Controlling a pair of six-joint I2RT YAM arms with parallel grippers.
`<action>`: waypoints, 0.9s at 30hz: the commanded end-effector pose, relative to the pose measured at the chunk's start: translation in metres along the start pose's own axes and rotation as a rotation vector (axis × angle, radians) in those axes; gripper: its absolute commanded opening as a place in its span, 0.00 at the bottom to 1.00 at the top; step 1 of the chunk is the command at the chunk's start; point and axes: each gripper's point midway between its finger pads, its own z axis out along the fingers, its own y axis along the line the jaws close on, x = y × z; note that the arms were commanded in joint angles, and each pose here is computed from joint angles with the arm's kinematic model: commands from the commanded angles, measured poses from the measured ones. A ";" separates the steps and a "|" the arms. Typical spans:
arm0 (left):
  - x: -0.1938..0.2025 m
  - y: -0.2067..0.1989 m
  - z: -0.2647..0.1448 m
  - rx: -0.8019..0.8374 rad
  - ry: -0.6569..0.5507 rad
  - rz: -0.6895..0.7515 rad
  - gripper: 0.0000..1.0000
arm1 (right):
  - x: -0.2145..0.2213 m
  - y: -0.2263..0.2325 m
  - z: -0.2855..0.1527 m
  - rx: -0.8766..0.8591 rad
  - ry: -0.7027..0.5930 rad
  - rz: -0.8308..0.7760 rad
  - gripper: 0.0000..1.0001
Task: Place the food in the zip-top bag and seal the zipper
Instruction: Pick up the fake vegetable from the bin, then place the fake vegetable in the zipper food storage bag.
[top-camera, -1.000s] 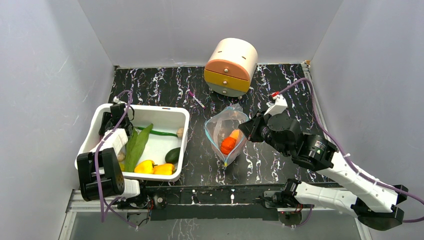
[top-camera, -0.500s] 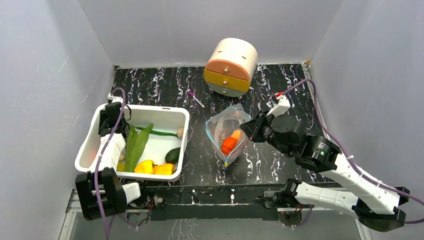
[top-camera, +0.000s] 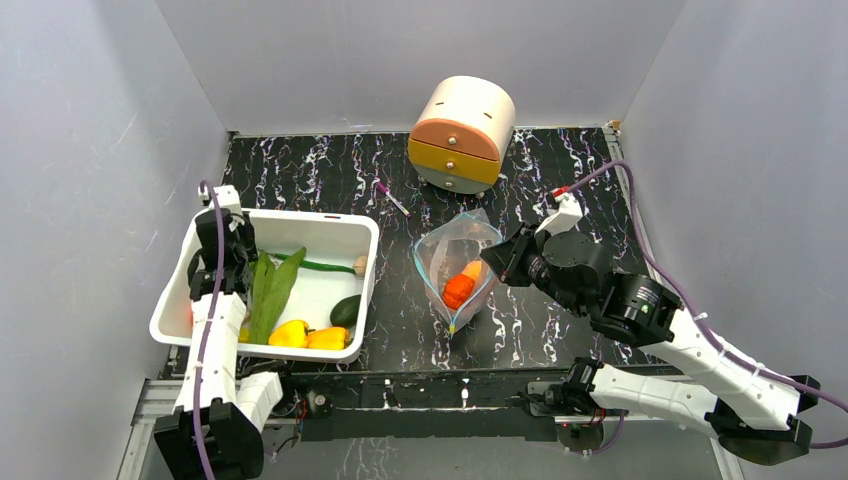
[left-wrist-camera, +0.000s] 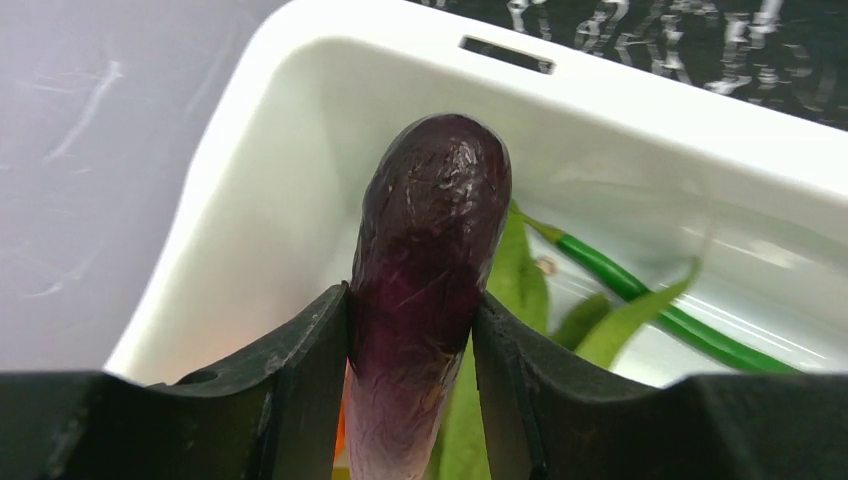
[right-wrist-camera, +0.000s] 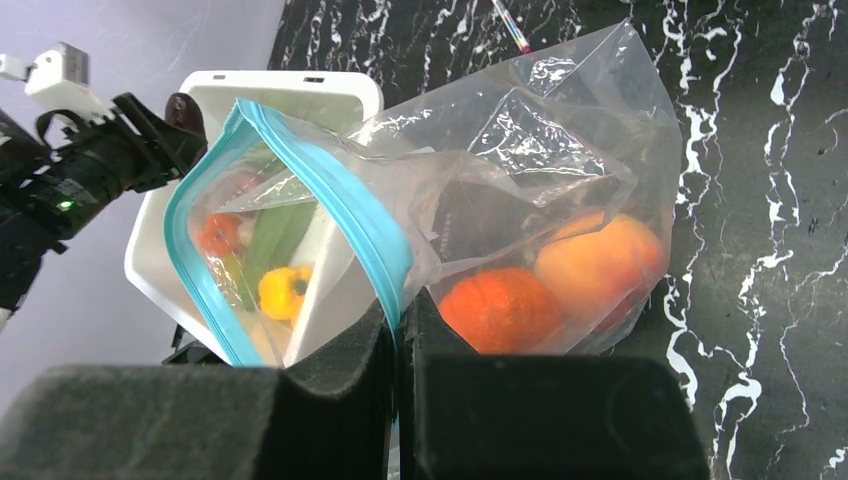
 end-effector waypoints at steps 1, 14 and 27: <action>-0.025 -0.026 -0.025 0.178 -0.049 -0.136 0.28 | -0.004 0.004 0.005 -0.012 -0.042 0.050 0.00; -0.107 -0.083 -0.093 0.549 -0.223 -0.315 0.28 | 0.014 0.003 0.035 0.031 -0.010 0.070 0.00; -0.177 -0.158 -0.213 1.190 -0.474 -0.314 0.28 | 0.022 0.016 0.060 0.037 0.014 0.118 0.00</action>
